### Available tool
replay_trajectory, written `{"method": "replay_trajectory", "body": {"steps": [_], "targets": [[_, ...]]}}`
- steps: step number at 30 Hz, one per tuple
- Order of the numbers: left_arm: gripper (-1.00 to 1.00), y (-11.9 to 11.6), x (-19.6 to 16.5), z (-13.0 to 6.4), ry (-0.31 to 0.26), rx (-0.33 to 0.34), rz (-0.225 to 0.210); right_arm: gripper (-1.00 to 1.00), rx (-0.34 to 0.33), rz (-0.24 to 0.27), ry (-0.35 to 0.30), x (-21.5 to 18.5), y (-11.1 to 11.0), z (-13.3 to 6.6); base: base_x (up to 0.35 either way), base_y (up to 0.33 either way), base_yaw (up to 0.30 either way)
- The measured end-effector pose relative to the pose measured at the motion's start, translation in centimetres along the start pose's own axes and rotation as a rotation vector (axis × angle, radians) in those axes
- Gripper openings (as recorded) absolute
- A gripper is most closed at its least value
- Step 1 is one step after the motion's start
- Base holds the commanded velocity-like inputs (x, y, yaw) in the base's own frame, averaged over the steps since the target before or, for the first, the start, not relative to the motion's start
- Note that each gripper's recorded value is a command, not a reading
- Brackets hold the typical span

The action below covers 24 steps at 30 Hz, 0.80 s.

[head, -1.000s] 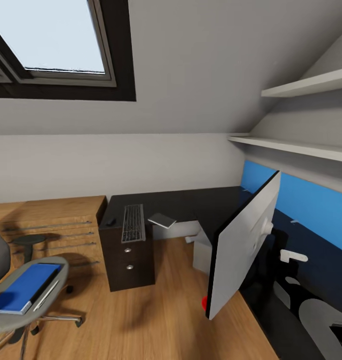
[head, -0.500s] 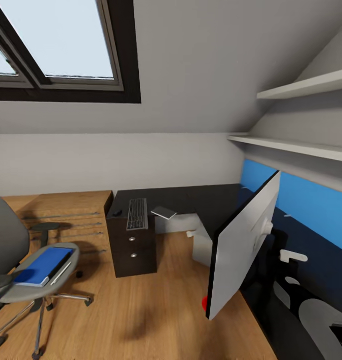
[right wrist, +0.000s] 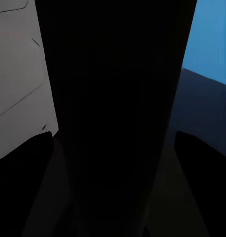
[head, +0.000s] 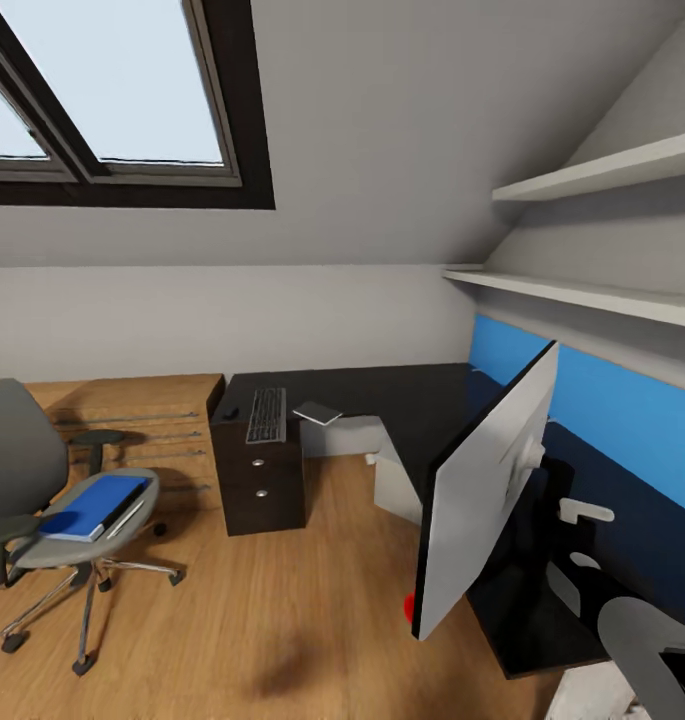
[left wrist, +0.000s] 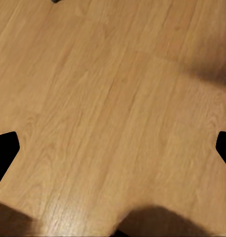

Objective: In the bedroom, organize the workspace by keeping the computer under the desk, ensuring the monitor is on the desk, placing the keyboard on the desk next to the monitor, placing the mouse on the desk next to the keyboard, moving the folder from the swivel chair onto the desk next to the mouse, stacking the notebook on top of the folder with the pen on top of the notebook, and positioning the swivel chair next to the desk.

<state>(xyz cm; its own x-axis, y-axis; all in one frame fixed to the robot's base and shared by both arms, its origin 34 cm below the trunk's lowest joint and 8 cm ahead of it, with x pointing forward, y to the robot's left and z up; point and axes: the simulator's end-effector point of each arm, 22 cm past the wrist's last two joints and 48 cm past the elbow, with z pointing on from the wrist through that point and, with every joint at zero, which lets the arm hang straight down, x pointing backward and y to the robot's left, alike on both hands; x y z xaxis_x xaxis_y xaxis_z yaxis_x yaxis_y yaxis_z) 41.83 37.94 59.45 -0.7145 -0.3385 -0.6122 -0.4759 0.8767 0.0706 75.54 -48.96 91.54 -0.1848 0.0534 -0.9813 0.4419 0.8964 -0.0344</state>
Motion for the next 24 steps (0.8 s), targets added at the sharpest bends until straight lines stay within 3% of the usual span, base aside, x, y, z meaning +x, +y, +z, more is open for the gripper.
{"method": "replay_trajectory", "body": {"steps": [10,14,24], "targets": [[1.0,0.0,0.0,0.0,-0.002,0.0,-0.001,-1.0,-0.011,-0.003,0.004,-0.2,0.6,0.0,-0.027,-0.328,0.006],[1.0,0.0,0.0,0.0,0.0,-0.001,-0.001,-1.0,-0.002,0.026,0.004,0.2,0.8,-0.2,0.0,-0.041,0.0],[1.0,0.0,0.0,0.0,0.0,-0.001,-0.001,-1.0,-0.014,0.025,0.003,0.2,1.6,-0.3,0.0,-0.002,0.0]]}}
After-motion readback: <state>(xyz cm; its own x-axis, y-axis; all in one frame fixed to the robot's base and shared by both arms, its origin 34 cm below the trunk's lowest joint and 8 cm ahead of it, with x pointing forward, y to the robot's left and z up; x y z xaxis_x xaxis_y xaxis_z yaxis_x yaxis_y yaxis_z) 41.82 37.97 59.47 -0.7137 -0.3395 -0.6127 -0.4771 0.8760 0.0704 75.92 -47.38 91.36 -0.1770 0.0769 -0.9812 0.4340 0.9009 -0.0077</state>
